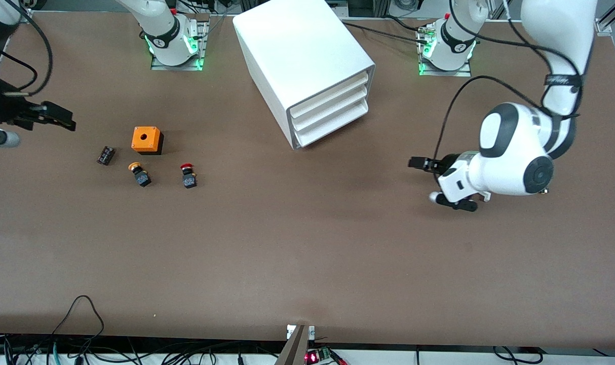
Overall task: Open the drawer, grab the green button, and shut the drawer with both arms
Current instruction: 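Reach the left gripper to the handle of the white cabinet drawer, then pull the drawer open with the left gripper while the right gripper advances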
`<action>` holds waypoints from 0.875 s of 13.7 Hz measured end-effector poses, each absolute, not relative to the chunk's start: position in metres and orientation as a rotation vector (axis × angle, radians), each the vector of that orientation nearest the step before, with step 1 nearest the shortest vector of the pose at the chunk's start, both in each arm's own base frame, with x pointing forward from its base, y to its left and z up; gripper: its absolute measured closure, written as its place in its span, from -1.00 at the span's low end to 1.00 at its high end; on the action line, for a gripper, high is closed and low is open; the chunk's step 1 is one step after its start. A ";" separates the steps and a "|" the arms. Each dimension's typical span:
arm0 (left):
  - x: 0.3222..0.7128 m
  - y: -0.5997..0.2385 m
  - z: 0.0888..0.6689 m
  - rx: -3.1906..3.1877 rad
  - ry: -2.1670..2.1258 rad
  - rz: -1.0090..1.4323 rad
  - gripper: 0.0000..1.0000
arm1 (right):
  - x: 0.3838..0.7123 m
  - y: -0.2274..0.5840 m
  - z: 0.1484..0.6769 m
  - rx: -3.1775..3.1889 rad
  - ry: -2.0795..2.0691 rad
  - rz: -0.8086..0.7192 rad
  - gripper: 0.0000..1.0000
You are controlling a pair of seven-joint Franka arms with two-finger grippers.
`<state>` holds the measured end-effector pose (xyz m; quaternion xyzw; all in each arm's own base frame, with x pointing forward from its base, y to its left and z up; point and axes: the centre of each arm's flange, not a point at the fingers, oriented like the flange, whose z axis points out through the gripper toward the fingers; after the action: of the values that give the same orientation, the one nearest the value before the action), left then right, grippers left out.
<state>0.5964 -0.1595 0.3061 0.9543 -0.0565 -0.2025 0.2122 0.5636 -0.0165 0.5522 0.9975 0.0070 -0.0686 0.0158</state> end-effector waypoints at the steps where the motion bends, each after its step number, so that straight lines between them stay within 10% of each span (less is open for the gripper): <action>1: 0.593 -0.171 0.288 2.583 -0.125 -0.600 -1.00 | 0.567 -0.011 0.544 3.098 0.033 -0.235 -1.00; 12: 0.479 -0.318 0.166 2.202 -0.066 -0.795 -0.99 | 0.575 0.023 0.519 3.080 0.121 -0.297 -1.00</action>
<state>0.4794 -0.3176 0.1663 0.8660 -0.0260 -0.3128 0.3892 0.5754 0.0230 0.5194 0.9944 0.0391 -0.0960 0.0224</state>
